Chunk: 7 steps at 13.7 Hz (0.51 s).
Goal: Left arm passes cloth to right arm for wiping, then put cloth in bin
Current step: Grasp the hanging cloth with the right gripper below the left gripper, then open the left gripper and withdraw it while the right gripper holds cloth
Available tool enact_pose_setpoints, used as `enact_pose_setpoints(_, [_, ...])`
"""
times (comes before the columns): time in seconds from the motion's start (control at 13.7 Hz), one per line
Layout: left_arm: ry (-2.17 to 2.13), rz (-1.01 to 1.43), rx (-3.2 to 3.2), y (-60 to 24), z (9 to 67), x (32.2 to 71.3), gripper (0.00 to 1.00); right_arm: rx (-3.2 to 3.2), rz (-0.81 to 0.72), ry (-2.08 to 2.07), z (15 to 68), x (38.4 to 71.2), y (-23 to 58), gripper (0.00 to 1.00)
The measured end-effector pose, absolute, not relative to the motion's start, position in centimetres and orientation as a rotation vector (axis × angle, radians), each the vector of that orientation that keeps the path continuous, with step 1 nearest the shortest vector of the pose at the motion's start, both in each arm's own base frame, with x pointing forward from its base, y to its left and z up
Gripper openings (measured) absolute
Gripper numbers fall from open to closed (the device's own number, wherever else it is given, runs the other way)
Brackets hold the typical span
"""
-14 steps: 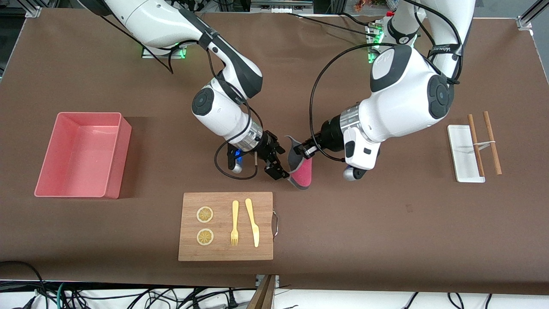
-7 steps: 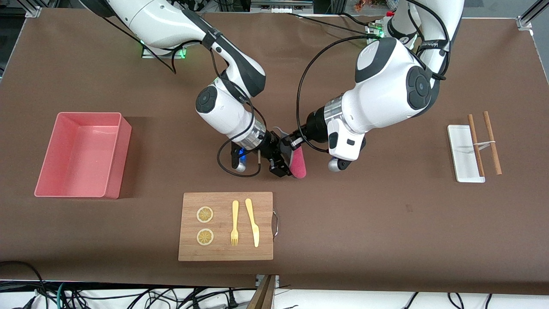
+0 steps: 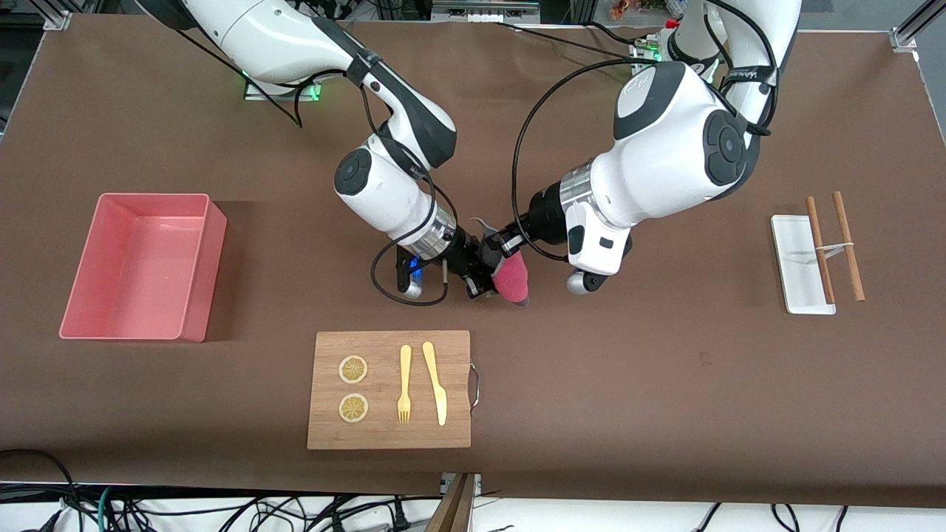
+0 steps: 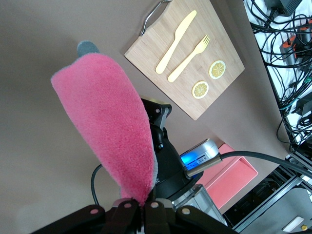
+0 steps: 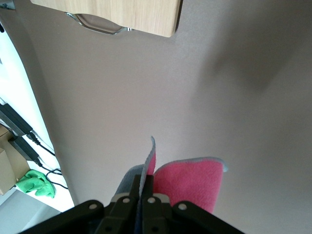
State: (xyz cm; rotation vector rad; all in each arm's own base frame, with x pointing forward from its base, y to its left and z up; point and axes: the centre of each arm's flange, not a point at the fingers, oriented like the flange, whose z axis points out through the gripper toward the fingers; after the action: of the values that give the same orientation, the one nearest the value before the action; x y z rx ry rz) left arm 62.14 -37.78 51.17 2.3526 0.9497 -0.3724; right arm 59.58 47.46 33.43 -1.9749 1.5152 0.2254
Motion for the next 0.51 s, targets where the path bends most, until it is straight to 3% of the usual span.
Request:
enact_pose_setpoints(0.29, [0.950, -0.372, 2.353, -37.76, 51.18, 62.15, 0.03, -1.973, 0.217, 1.505, 33.65, 59.76, 47.36, 0.02])
enact_pose_setpoints(0.44, [0.952, -0.369, 2.352, -37.65, 51.24, 62.21, 0.16, -1.972, 0.216, 1.505, 33.70, 59.83, 47.30, 0.02])
enact_pose_setpoints(0.51, [0.952, -0.365, 2.350, -37.53, 51.44, 62.25, 0.28, -1.972, 0.216, 1.505, 33.70, 59.86, 47.27, 0.02])
